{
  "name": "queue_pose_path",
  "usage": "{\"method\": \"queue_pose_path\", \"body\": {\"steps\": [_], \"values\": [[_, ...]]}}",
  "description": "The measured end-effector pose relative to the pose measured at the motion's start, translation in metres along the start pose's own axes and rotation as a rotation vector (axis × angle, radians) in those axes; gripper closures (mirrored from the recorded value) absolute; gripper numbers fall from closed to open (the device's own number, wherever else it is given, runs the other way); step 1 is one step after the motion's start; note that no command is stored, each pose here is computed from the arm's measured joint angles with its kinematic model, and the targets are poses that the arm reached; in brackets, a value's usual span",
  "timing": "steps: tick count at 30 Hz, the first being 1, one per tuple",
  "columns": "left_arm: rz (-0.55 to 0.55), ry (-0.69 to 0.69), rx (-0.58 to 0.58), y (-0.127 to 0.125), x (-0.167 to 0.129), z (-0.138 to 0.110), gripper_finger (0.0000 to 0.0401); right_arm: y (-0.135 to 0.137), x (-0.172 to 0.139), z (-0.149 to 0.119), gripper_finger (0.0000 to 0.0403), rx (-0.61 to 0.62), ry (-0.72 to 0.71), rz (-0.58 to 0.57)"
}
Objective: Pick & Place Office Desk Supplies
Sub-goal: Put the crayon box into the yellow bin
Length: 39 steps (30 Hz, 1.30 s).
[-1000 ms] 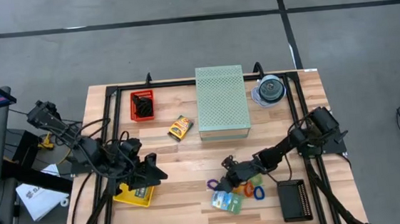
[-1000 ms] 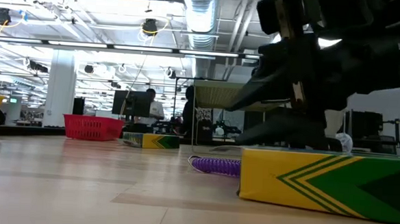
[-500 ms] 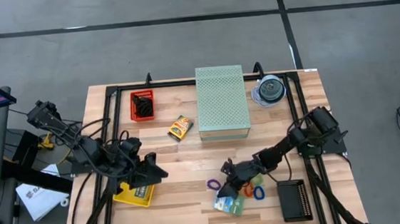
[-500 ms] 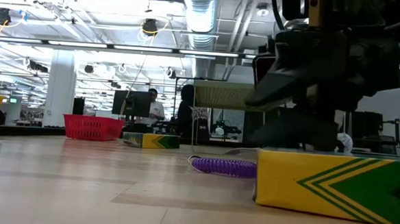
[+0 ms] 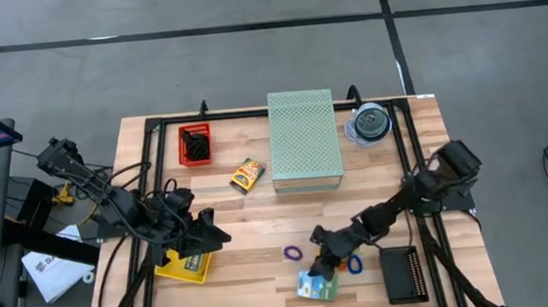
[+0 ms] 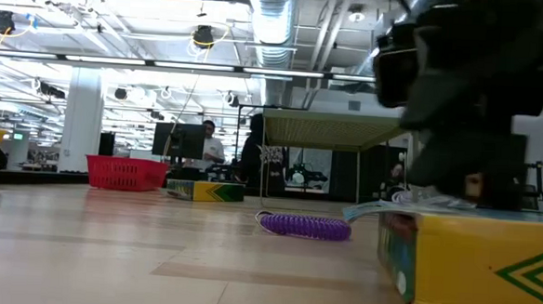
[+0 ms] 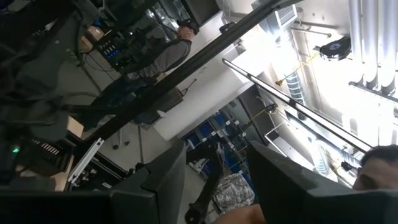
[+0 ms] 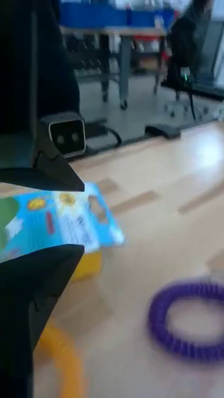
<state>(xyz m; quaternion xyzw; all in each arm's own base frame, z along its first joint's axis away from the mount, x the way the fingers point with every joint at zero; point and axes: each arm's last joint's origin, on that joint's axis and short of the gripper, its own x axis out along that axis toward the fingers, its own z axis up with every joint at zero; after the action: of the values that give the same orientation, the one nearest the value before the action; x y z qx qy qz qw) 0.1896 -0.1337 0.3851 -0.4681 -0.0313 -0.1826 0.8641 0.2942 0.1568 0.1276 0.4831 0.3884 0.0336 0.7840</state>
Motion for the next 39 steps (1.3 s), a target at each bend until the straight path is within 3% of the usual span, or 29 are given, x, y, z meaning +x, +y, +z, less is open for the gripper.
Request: {"method": "queue_pose_path", "body": {"steps": [5,11,20,24,31,39], "values": [[0.026,0.023,0.014,0.003,0.000,-0.002,0.0234,0.011,-0.020,-0.009,0.0257,0.022,-0.050,-0.081],[0.033,0.029,0.018,0.003,0.000,-0.003,0.0234,0.017,-0.038,-0.037,0.0257,0.032,0.037,-0.159],[0.033,0.033,0.020,0.004,0.000,-0.003,0.0234,0.034,-0.045,-0.083,0.0257,0.169,0.099,-0.084],[0.044,0.040,0.026,0.005,0.000,-0.004,0.0234,0.044,-0.031,-0.086,0.0257,0.187,0.092,-0.049],[0.054,0.048,0.030,0.006,0.000,-0.004,0.0234,0.062,0.022,-0.076,0.0257,0.100,0.157,-0.061],[0.036,0.062,0.017,0.003,-0.001,-0.006,0.0234,0.053,0.053,-0.070,0.0257,0.113,0.164,-0.105]]}}
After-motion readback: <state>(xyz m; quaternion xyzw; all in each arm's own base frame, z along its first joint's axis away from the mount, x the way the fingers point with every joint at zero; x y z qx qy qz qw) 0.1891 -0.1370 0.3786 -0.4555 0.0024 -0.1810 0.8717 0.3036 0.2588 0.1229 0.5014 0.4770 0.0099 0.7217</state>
